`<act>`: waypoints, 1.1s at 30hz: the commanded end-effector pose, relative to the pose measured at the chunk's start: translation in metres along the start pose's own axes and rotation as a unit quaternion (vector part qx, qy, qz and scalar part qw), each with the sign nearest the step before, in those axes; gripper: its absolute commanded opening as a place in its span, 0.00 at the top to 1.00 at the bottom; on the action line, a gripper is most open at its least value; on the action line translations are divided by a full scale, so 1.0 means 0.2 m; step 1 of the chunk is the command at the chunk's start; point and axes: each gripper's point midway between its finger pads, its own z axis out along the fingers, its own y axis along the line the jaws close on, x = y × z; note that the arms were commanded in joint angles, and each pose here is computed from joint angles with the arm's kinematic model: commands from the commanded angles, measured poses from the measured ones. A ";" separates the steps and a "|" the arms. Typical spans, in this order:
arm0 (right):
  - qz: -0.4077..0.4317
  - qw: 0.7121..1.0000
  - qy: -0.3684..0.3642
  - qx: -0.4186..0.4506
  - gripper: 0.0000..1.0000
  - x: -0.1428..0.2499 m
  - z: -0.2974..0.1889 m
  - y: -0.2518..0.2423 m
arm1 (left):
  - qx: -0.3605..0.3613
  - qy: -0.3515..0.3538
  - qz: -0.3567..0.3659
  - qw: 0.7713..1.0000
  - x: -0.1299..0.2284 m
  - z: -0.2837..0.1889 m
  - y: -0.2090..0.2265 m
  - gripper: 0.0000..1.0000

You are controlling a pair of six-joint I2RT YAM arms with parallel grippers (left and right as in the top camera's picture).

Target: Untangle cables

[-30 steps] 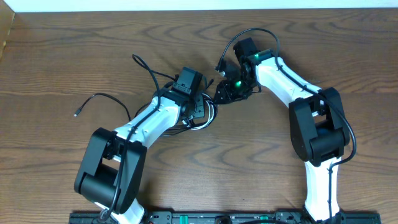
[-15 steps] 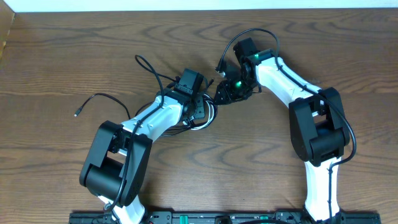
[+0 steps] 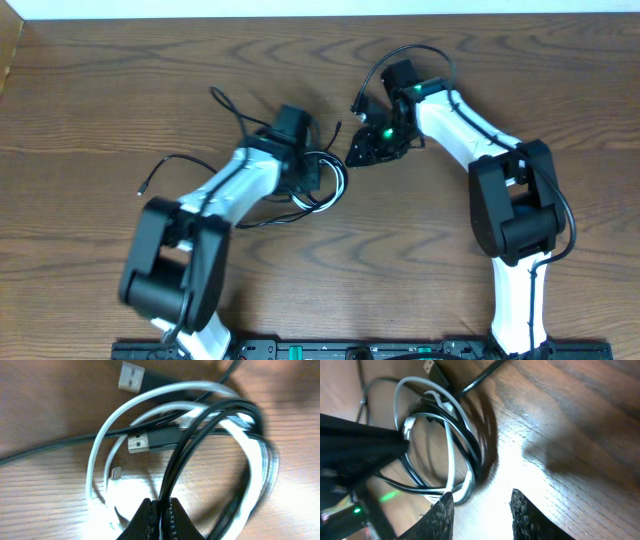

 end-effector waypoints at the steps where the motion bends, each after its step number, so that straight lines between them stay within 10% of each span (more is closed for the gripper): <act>1: -0.018 0.996 -0.022 -0.087 0.66 -0.03 -0.08 0.07 | 0.077 -0.072 0.062 0.992 -0.16 -0.30 -0.11 0.93; 19: -0.065 0.940 -0.096 -0.320 0.55 -0.11 -0.36 0.33 | 0.151 -0.148 0.119 0.970 -0.23 -0.63 -0.13 0.93; 33: -0.059 0.976 -0.052 -0.204 0.63 -0.05 -0.19 0.22 | 0.143 -0.010 -0.040 0.989 -0.10 -0.19 -0.02 0.93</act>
